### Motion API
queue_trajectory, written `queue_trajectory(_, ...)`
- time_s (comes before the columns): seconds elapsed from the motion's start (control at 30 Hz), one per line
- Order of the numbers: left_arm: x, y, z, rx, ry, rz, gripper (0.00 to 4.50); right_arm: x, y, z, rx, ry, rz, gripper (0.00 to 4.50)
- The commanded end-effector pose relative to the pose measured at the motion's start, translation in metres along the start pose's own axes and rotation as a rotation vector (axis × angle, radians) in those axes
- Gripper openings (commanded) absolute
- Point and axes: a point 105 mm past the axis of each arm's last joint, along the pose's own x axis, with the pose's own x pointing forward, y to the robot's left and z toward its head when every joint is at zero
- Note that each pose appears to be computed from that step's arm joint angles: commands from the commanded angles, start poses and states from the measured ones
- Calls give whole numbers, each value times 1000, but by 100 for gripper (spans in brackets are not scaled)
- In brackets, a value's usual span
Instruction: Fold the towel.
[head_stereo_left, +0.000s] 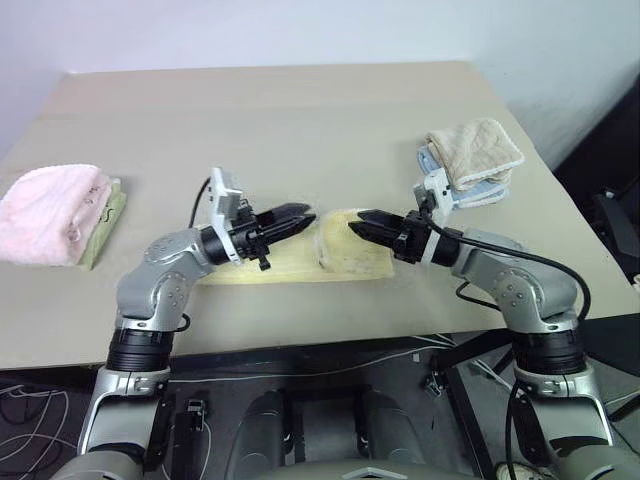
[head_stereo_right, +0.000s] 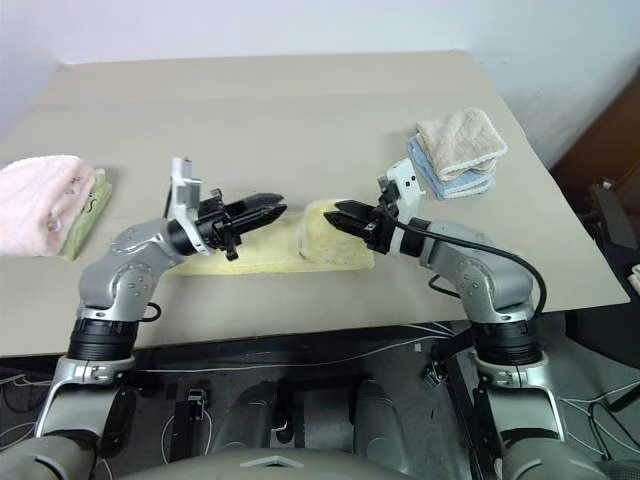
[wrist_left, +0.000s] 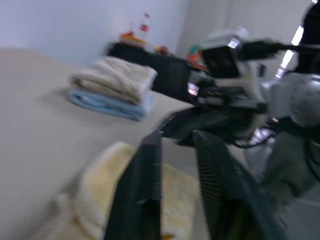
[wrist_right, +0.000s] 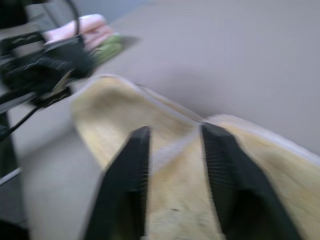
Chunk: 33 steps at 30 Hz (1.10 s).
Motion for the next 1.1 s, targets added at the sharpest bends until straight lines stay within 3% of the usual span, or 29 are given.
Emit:
queue_trajectory(0.03, 17, 1, 4, -1, -14, -54, 0, 4, -16, 10, -21, -58, -93, 24)
queue_trajectory(0.07, 21, 1, 3, -17, -25, -68, 0, 5, -19, 7, -23, -56, -115, 2)
queue_trajectory(0.17, 31, 0, 7, -74, -78, -95, 0, 10, -23, 3, -44, -49, -144, 2)
queue_trajectory(0.4, 62, -1, -35, -12, 108, -149, 0, 22, -36, 0, -35, -55, -218, 2)
queue_trajectory(0.53, 70, 11, -61, 92, 258, -86, 0, 29, -39, 0, -12, -79, -234, 2)
queue_trajectory(0.73, 59, 11, -87, 99, 345, -60, 0, 38, -35, -26, 22, -29, -235, 2)
queue_trajectory(0.83, 51, -2, -103, 41, 359, -78, 0, 46, -30, -61, -10, 51, -245, 2)
queue_trajectory(0.97, 52, -9, -102, 6, 319, -58, 0, 51, -33, -83, -49, 92, -277, 2)
queue_trajectory(1.1, 49, 0, -91, -32, 259, 14, 0, 54, -39, -81, -81, 84, -281, 2)
